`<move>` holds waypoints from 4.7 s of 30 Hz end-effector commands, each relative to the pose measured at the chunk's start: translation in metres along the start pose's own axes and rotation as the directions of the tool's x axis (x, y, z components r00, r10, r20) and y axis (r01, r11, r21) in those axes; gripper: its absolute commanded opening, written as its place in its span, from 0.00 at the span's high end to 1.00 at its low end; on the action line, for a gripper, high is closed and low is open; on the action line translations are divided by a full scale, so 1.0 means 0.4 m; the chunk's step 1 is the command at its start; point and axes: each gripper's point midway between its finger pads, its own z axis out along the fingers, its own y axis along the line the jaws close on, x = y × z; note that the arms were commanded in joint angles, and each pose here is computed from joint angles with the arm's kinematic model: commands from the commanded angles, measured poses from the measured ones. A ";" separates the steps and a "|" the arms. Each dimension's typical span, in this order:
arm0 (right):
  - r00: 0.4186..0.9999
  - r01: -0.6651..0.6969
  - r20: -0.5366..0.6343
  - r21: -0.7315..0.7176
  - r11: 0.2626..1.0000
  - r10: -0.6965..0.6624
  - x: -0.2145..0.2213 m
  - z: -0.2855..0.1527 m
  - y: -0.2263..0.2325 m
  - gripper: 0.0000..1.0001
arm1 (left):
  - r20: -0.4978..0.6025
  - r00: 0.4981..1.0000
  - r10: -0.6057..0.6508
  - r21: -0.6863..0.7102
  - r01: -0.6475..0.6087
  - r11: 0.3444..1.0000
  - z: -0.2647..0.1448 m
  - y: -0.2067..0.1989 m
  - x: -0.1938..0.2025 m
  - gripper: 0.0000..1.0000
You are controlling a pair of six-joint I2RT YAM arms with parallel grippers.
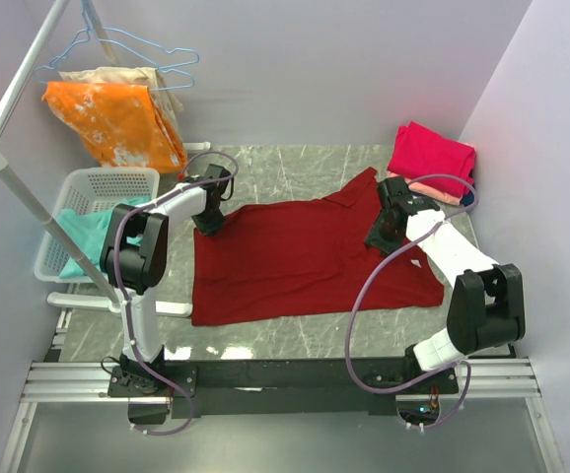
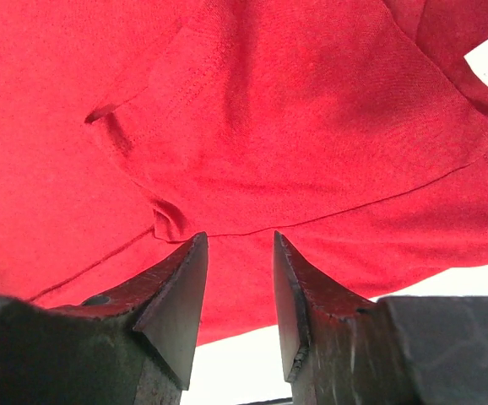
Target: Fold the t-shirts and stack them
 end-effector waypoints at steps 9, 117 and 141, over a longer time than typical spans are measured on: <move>0.998 -0.004 0.055 -0.017 1.000 0.005 -0.044 -0.019 0.028 0.57 | 0.078 0.997 -0.020 0.019 0.018 1.000 -0.088 -0.008 -0.079 0.99; 0.946 -0.285 0.124 -0.120 0.951 0.300 -0.628 0.449 0.237 0.83 | 0.157 0.988 0.015 0.119 -0.034 0.992 -0.239 -0.067 -0.211 0.99; 0.933 -0.162 0.290 -0.190 0.968 0.213 -0.675 0.188 0.285 1.00 | 0.168 0.986 -0.001 0.117 -0.019 0.993 -0.240 -0.061 -0.215 0.99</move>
